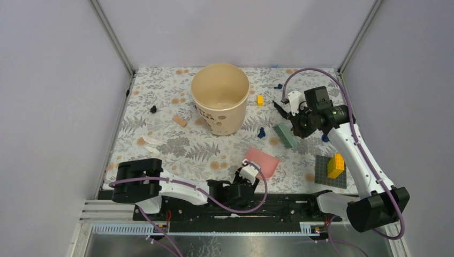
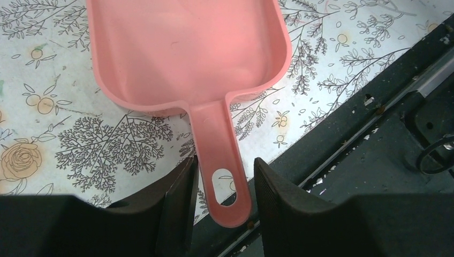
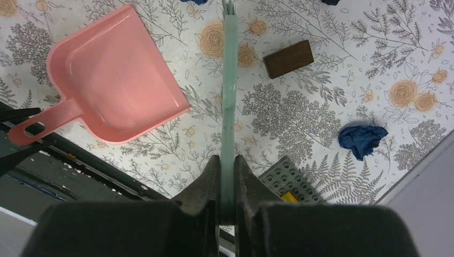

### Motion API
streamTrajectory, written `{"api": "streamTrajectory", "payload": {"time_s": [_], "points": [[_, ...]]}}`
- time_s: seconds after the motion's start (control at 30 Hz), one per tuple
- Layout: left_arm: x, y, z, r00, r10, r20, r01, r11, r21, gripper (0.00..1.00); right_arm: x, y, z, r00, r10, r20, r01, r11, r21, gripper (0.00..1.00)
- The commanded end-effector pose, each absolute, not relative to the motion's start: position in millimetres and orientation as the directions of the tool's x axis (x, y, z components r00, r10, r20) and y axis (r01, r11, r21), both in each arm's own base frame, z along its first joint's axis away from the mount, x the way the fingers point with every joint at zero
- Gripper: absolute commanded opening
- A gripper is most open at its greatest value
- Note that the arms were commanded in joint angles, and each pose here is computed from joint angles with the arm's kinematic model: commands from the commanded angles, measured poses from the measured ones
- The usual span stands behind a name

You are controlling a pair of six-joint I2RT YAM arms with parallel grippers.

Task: Sweep away the paper scraps from the table

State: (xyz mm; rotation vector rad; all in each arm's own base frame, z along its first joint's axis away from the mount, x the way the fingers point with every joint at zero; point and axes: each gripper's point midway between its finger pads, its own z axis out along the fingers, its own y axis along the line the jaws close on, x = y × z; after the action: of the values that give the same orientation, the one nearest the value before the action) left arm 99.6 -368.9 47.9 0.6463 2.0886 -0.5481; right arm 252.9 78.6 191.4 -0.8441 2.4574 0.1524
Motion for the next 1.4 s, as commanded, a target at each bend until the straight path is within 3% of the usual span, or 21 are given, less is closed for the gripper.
{"api": "streamTrajectory", "payload": {"time_s": [0.0, 0.23, 0.5, 0.77, 1.07, 1.2, 1.37], "points": [[106.6, -383.9, 56.6, -0.483, 0.212, -0.850, 0.602, 0.785, -0.147, 0.47, 260.0, 85.7, 201.0, -0.647, -0.514, -0.563, -0.597, 0.801, -0.046, 0.00], [111.4, -383.7, 62.9, -0.479, 0.171, -0.861, 0.578, 0.799, -0.163, 0.33, 266.3, 84.9, 210.6, -0.627, -0.538, -0.564, -0.613, 0.787, -0.070, 0.00], [109.1, -376.8, 91.1, -0.517, 0.197, -0.833, 0.553, 0.820, -0.150, 0.00, 305.2, 77.1, 223.9, -0.557, -0.647, -0.521, -0.653, 0.728, -0.206, 0.00], [102.5, -366.5, 88.0, -0.651, 0.238, -0.721, 0.455, 0.883, -0.120, 0.00, 352.0, 104.0, 203.3, -0.451, -0.785, -0.425, -0.711, 0.604, -0.361, 0.00], [114.4, -334.5, 62.9, -0.716, 0.226, -0.661, 0.387, 0.916, -0.106, 0.00, 373.0, 141.6, 185.0, -0.407, -0.818, -0.406, -0.770, 0.546, -0.329, 0.00], [126.6, -331.3, 52.8, -0.718, 0.247, -0.651, 0.392, 0.916, -0.086, 0.00, 356.2, 153.7, 168.3, -0.408, -0.829, -0.383, -0.812, 0.521, -0.263, 0.00], [142.9, -334.3, 44.2, -0.703, 0.268, -0.659, 0.403, 0.913, -0.059, 0.00, 288.4, 185.3, 158.0, -0.404, -0.816, -0.413, -0.889, 0.457, -0.035, 0.00]]}}
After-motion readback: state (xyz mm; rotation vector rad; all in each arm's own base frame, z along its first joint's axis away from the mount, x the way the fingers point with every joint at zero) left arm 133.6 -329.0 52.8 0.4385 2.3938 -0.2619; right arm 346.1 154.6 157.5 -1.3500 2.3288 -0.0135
